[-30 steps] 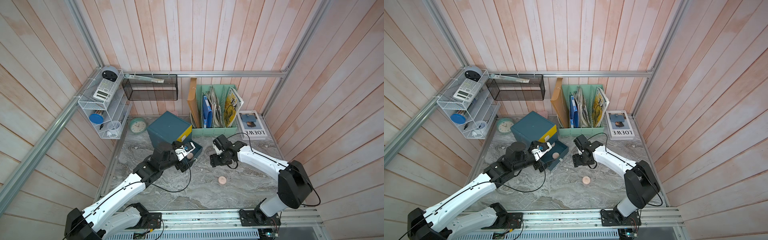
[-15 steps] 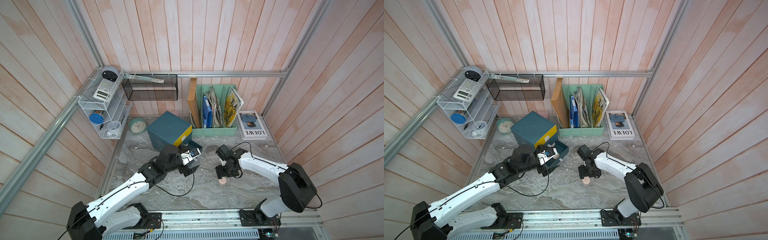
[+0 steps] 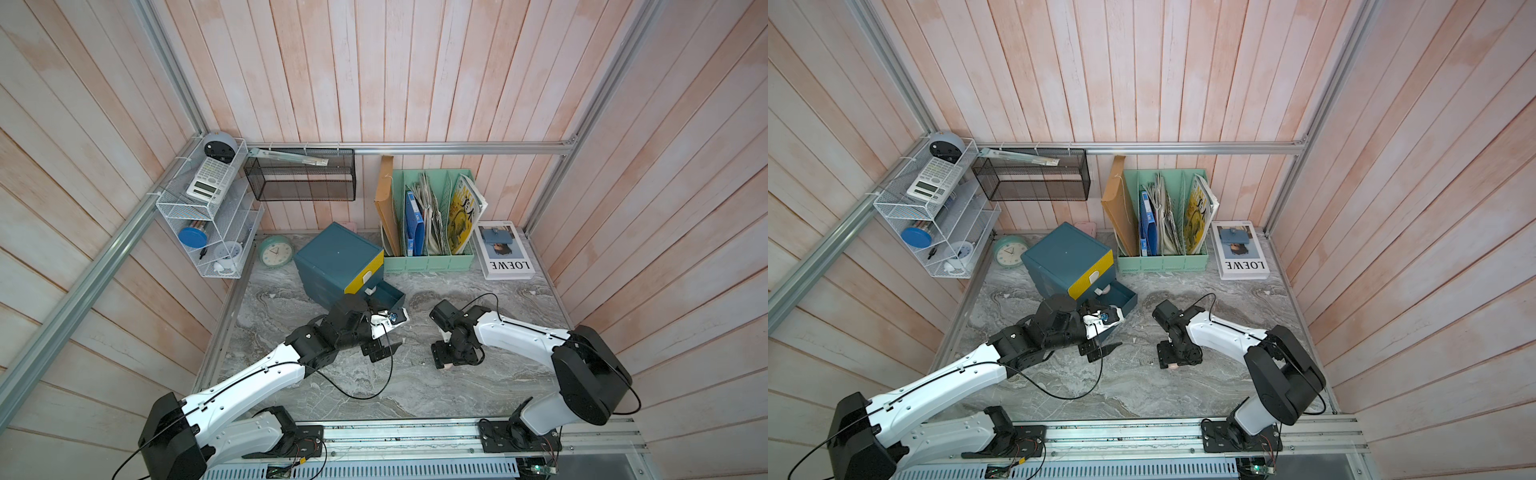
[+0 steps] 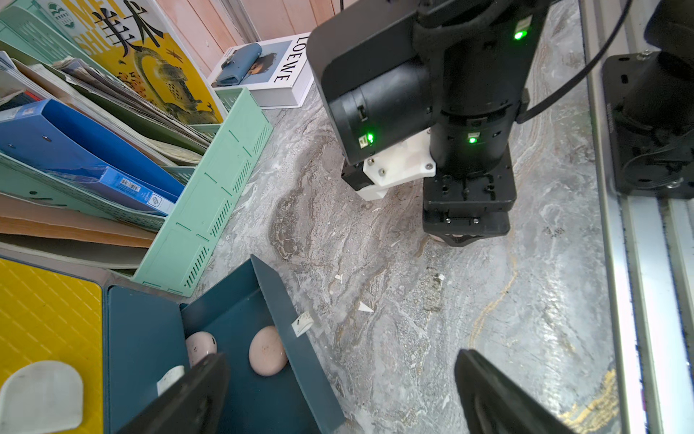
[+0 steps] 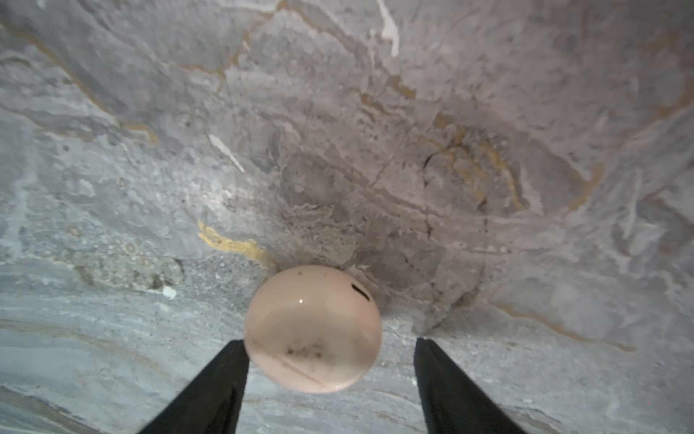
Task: Put the bluetooth earphones in the drawer according to color
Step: Pick up the Bluetooth earphone from the center of the board.
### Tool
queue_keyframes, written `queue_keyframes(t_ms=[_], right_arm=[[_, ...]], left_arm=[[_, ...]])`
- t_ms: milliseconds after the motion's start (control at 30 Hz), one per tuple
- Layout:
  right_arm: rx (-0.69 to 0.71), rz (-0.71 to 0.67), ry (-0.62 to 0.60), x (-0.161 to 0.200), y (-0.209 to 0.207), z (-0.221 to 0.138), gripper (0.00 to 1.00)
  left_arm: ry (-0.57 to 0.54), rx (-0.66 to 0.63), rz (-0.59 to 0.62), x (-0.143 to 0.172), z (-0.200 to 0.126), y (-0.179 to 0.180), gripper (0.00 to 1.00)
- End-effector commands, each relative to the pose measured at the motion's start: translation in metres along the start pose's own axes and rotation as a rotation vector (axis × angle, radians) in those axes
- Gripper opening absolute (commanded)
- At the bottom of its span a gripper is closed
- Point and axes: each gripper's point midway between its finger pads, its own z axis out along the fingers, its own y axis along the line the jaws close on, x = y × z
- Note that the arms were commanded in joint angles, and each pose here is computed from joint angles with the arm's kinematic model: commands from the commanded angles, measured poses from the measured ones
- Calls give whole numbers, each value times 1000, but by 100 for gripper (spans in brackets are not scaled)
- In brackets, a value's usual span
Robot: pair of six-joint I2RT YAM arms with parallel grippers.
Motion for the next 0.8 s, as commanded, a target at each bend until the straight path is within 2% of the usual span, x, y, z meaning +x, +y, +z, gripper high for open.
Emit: queue_keyframes(t_ms=[0, 467, 767], right_arm=[[-8, 12, 21, 4, 4, 6, 72], [44, 5, -4, -5, -1, 16, 73], [49, 7, -14, -8, -1, 18, 65]], left_arm=[[9, 15, 14, 4, 2, -5, 100], [19, -9, 15, 5, 2, 0, 100], [24, -16, 15, 6, 2, 1, 100]])
